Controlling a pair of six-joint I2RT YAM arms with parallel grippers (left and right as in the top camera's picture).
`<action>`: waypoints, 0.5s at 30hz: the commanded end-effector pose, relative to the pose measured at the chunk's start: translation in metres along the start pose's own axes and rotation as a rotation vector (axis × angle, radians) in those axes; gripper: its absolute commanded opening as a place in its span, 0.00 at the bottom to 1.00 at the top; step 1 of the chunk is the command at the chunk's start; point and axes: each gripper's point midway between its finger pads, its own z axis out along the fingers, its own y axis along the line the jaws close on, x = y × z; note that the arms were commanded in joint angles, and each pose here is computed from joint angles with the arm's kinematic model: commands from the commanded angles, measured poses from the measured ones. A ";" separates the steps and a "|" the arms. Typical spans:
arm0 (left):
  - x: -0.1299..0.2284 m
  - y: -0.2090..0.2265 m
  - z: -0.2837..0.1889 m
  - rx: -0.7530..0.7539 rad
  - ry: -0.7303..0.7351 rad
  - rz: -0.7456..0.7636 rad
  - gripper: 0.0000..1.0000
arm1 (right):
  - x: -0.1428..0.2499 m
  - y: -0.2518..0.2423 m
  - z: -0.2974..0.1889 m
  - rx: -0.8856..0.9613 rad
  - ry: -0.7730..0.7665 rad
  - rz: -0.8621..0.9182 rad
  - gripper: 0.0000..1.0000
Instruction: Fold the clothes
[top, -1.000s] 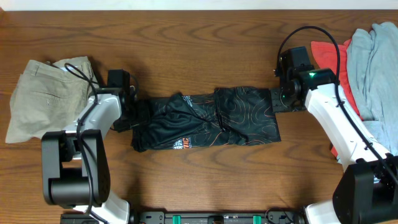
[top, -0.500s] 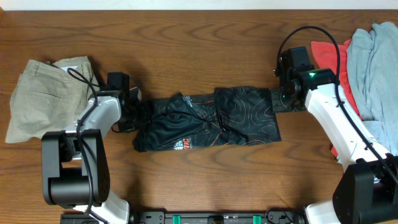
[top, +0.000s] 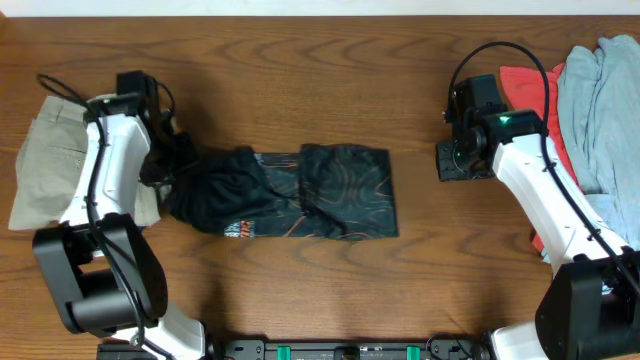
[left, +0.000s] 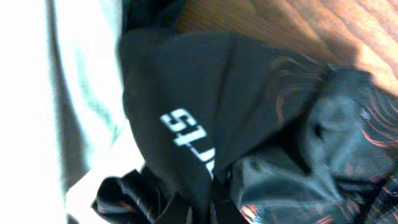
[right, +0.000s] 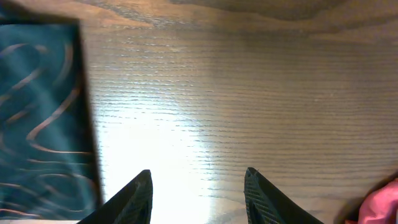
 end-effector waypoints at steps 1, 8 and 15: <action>0.008 -0.023 -0.018 0.019 -0.005 0.066 0.06 | -0.004 -0.002 -0.004 0.006 -0.016 0.020 0.46; 0.050 -0.107 -0.023 0.170 0.052 0.219 0.06 | -0.004 -0.002 -0.003 0.002 -0.012 0.022 0.46; 0.082 -0.195 -0.026 0.329 0.025 0.348 0.06 | -0.003 -0.002 -0.003 -0.001 -0.008 0.022 0.46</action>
